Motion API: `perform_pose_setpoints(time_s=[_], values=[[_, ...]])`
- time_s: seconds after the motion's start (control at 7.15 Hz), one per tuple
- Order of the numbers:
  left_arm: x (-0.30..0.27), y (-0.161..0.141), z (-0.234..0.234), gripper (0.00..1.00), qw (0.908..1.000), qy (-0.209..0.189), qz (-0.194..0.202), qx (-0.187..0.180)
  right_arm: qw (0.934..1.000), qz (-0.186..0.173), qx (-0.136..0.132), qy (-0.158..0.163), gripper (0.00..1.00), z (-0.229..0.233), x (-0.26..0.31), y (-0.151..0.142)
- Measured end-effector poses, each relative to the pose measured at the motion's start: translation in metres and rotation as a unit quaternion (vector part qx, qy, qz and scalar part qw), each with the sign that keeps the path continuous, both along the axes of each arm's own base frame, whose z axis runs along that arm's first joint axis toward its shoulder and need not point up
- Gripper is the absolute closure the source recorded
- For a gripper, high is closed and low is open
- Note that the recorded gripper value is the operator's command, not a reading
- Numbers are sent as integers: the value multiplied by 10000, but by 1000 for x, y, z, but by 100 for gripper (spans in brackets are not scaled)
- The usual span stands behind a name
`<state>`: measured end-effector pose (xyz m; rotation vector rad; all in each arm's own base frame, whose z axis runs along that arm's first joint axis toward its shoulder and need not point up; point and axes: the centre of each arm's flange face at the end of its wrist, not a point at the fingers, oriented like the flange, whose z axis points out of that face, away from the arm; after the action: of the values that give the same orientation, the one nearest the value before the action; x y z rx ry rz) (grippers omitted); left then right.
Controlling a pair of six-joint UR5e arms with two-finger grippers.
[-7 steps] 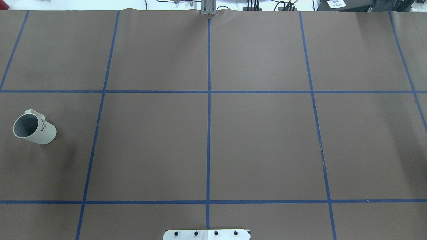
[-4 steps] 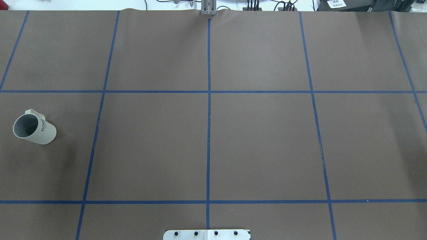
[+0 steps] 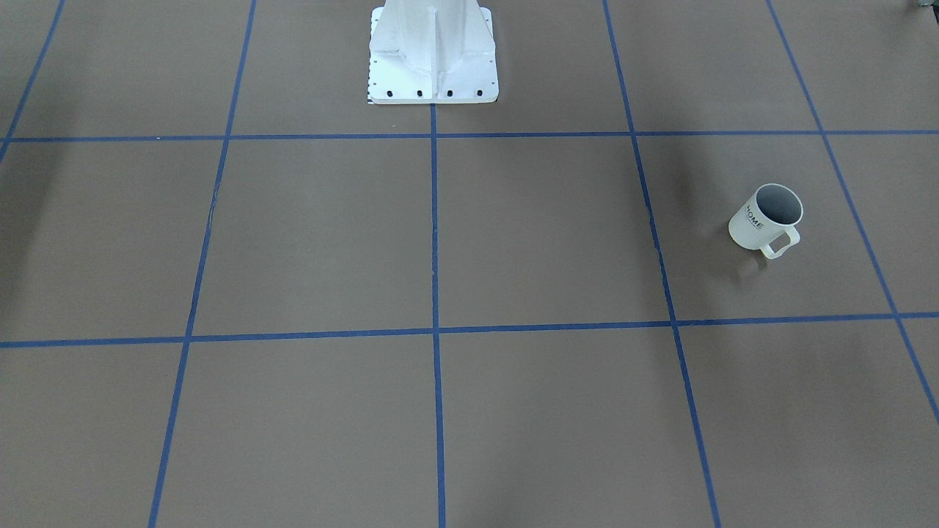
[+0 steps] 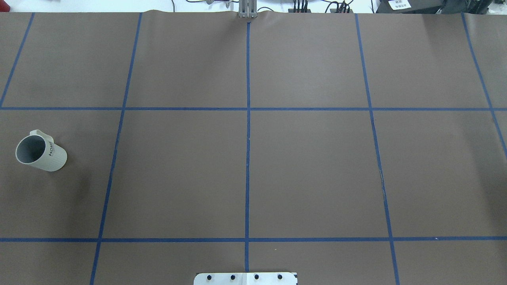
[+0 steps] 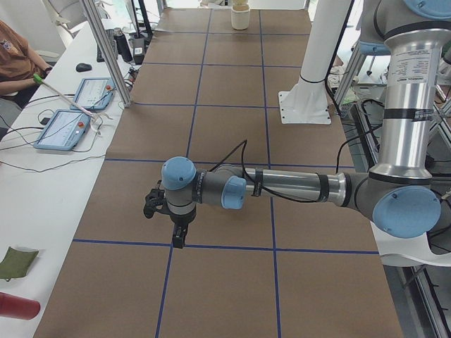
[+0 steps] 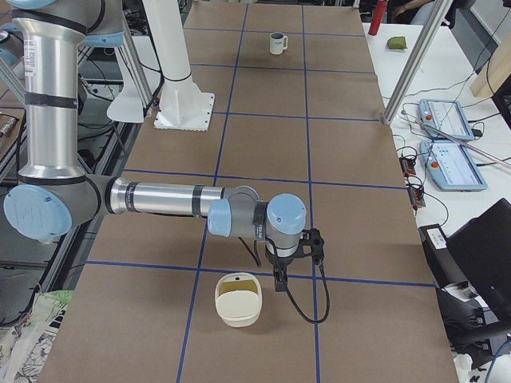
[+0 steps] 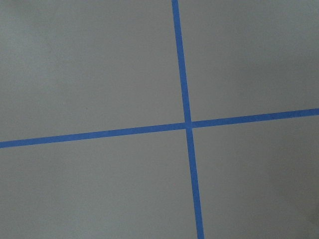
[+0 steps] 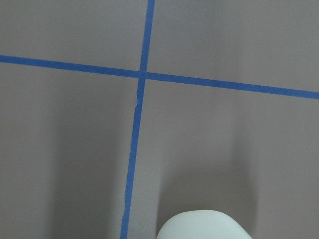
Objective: Left arm hands cup to right arm to dump lemon
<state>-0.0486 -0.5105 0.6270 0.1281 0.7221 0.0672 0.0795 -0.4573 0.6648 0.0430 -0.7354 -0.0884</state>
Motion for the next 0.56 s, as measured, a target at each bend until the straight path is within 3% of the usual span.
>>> perform_pose_setpoints(time_s=[0.56], values=[[0,-1,1,0,10000,-1,1,-15,10000,21,-6,-7,0,0,1,1]])
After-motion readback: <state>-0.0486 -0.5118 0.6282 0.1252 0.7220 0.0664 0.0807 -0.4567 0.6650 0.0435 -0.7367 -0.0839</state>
